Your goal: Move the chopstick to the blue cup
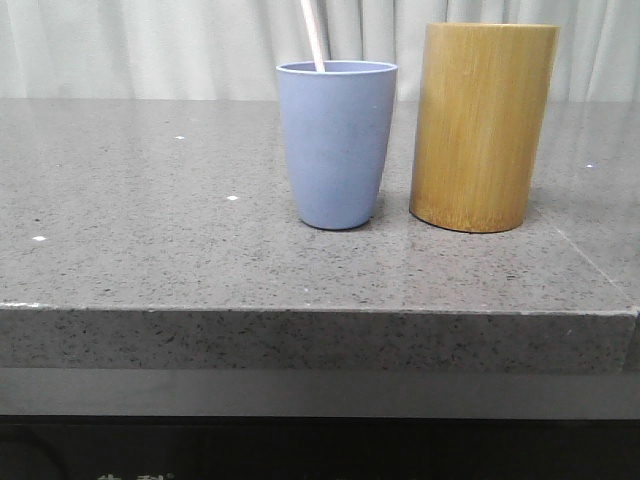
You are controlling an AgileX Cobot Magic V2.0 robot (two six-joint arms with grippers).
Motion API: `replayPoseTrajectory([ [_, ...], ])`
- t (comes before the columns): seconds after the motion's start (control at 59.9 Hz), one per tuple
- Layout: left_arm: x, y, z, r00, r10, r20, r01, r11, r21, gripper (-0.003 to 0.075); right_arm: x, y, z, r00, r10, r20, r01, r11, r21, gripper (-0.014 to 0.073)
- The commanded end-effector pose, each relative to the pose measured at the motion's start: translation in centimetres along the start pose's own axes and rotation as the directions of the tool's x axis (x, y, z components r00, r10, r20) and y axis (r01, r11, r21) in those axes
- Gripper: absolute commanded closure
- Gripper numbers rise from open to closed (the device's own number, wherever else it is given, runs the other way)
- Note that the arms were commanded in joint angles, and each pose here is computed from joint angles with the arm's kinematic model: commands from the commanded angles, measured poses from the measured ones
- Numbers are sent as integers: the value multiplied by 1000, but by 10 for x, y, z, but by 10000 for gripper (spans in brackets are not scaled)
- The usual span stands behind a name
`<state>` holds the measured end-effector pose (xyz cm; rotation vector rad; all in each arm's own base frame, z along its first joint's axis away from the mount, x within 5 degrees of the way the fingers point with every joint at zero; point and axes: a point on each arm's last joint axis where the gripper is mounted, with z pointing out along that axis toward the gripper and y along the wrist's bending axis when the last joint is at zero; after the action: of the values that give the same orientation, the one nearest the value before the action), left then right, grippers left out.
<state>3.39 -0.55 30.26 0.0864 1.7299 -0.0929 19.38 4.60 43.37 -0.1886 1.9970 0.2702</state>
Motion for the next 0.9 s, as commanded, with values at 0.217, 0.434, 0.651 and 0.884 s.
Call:
replayPoseTrajectory([
  [0.217, -13, 0, -1, 996, -19, 88, 19, 1000, 3, 739, 64, -6, -40, 952, -2, 306, -10, 999, 38, 664],
  [0.434, -13, 0, -1, 996, -19, 88, 19, 1000, 3, 739, 135, -11, -53, 911, -6, 412, -18, 998, 53, 664],
  [0.651, -13, 0, -1, 996, -19, 88, 19, 1000, 3, 739, 176, -13, -64, 866, 23, 500, -46, 998, 35, 664],
  [0.884, -13, 0, -1, 996, -19, 88, 19, 1000, 3, 739, 180, -13, -65, 863, 22, 505, -46, 998, 34, 664],
])
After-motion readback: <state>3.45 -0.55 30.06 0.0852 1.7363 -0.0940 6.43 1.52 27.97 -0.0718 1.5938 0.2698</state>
